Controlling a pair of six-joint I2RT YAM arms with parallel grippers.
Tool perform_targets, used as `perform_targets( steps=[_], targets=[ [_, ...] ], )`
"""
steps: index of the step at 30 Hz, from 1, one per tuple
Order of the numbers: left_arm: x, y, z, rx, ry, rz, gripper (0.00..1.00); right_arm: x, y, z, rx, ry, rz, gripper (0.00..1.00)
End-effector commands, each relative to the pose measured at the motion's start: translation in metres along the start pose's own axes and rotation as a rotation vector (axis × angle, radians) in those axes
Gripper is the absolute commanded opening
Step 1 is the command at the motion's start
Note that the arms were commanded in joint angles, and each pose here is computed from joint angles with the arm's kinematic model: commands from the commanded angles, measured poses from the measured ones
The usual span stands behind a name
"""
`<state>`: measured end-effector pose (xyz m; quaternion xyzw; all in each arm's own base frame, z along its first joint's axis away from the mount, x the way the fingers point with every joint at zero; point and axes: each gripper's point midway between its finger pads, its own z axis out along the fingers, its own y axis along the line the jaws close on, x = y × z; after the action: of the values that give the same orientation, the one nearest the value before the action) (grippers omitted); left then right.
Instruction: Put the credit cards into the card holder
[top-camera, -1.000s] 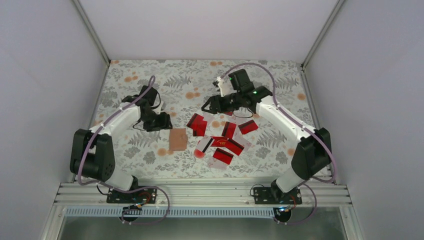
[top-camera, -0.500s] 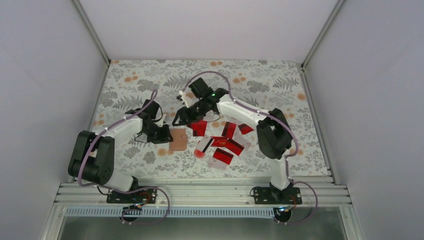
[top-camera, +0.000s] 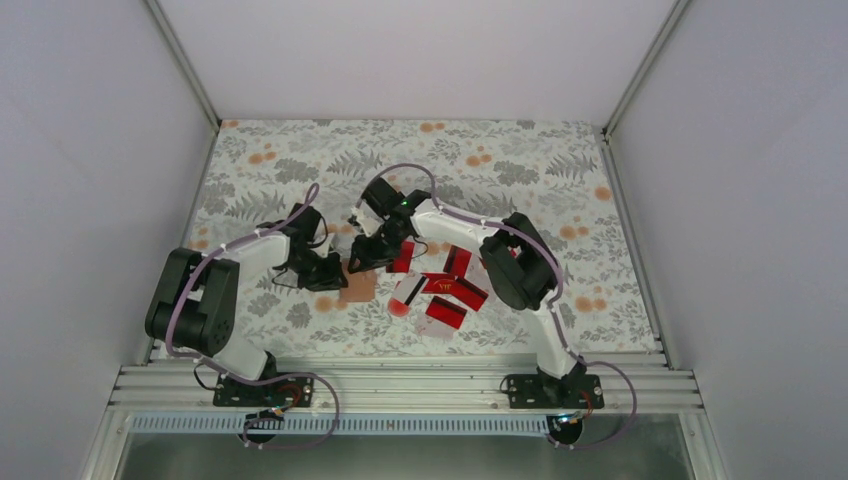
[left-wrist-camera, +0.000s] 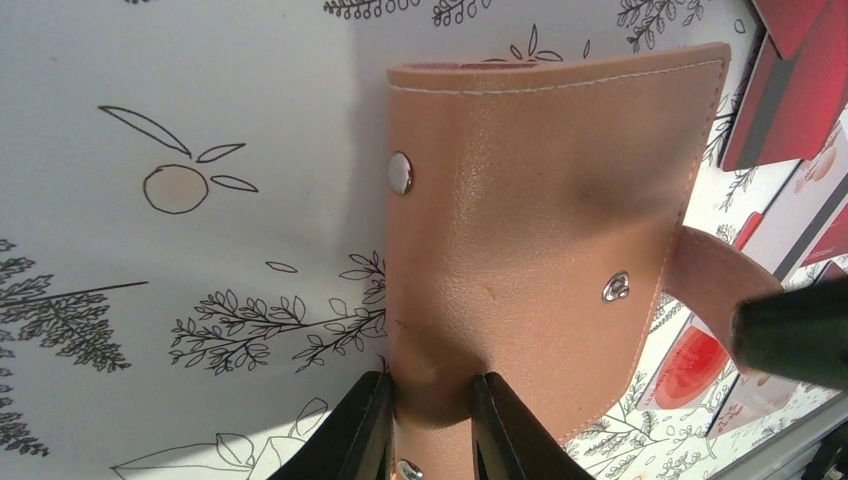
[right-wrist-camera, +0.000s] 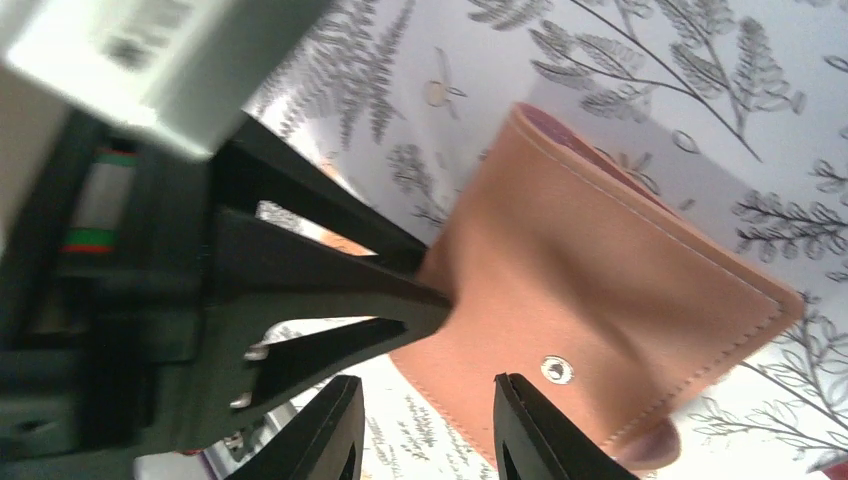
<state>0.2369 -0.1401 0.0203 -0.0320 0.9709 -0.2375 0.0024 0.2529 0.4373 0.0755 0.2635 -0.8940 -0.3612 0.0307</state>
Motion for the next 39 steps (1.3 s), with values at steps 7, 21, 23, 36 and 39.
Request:
perform_targets(
  steps=[7, 21, 23, 36, 39],
  targets=[
    [-0.003, 0.001, 0.004, -0.006, -0.002, -0.021, 0.22, 0.01, -0.034, -0.007, 0.191, 0.017, 0.064, 0.33],
    [-0.013, -0.006, -0.012, -0.014, -0.046, 0.001, 0.21, 0.027, -0.04, 0.006, 0.07, 0.048, 0.039, 0.42],
    [-0.014, -0.006, -0.016, -0.031, -0.05, 0.005, 0.21, 0.027, -0.041, 0.006, 0.05, 0.038, 0.044, 0.44],
    [-0.021, 0.018, -0.025, -0.196, -0.053, 0.011, 0.16, 0.032, -0.054, 0.004, -0.05, 0.034, 0.071, 0.46],
    [-0.022, 0.016, -0.017, -0.174, -0.038, 0.022, 0.15, 0.032, -0.052, 0.005, -0.081, 0.035, 0.065, 0.46]
  ],
)
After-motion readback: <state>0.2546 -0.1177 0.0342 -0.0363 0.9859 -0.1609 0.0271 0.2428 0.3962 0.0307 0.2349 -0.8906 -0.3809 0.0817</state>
